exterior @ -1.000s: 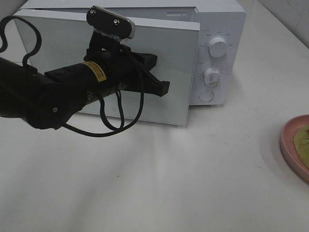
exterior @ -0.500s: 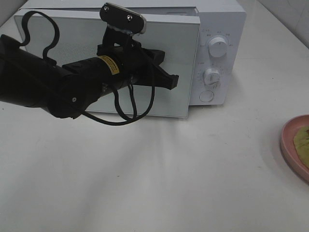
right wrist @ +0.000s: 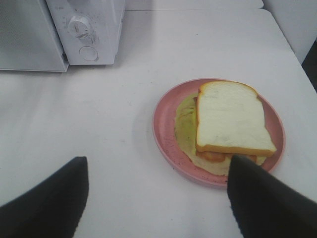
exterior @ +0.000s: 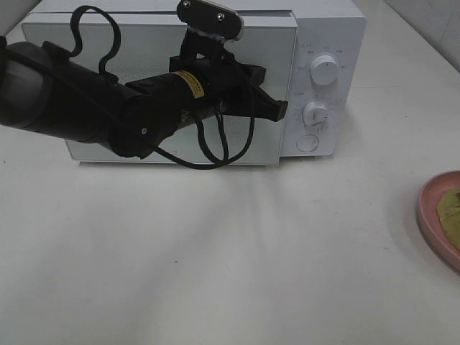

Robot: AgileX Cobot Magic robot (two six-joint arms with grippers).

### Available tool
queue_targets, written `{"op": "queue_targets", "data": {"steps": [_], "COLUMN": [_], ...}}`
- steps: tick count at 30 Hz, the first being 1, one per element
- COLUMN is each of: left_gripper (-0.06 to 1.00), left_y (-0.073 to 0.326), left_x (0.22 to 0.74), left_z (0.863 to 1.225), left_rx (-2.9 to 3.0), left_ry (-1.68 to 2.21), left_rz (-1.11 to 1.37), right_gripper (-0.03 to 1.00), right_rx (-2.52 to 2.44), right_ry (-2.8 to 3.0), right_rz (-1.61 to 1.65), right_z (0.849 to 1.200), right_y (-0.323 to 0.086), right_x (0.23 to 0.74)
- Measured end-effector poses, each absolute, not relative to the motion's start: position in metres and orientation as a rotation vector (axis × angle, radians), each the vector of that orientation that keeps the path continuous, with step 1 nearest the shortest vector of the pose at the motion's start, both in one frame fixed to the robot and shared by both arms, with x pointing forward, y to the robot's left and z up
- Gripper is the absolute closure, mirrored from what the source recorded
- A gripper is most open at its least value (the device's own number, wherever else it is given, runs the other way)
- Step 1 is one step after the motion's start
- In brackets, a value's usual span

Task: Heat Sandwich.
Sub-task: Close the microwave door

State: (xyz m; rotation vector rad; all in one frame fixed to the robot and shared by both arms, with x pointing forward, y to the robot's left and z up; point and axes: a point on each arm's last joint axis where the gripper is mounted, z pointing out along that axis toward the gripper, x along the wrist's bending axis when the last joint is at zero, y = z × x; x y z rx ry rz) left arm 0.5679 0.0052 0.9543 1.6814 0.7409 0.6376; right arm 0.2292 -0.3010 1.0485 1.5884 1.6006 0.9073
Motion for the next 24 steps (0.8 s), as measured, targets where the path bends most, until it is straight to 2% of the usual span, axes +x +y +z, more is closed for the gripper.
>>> {"op": "queue_targets", "data": {"steps": [12, 24], "left_gripper": [0.94, 0.94], "left_y": [-0.012, -0.008], "left_x": [0.576, 0.591], "left_z": [0.951, 0.952], "left_rx": [1.704, 1.708], "left_ry": [0.716, 0.729], "left_rz": [0.624, 0.645], "right_gripper": [0.22, 0.22], "right_rx": [1.588, 1.589], "right_ry": [1.601, 1.602], "right_rz": [0.907, 0.912], "right_z": [1.048, 1.048], "right_y": [-0.301, -0.301], "right_x": [0.229, 0.229]}}
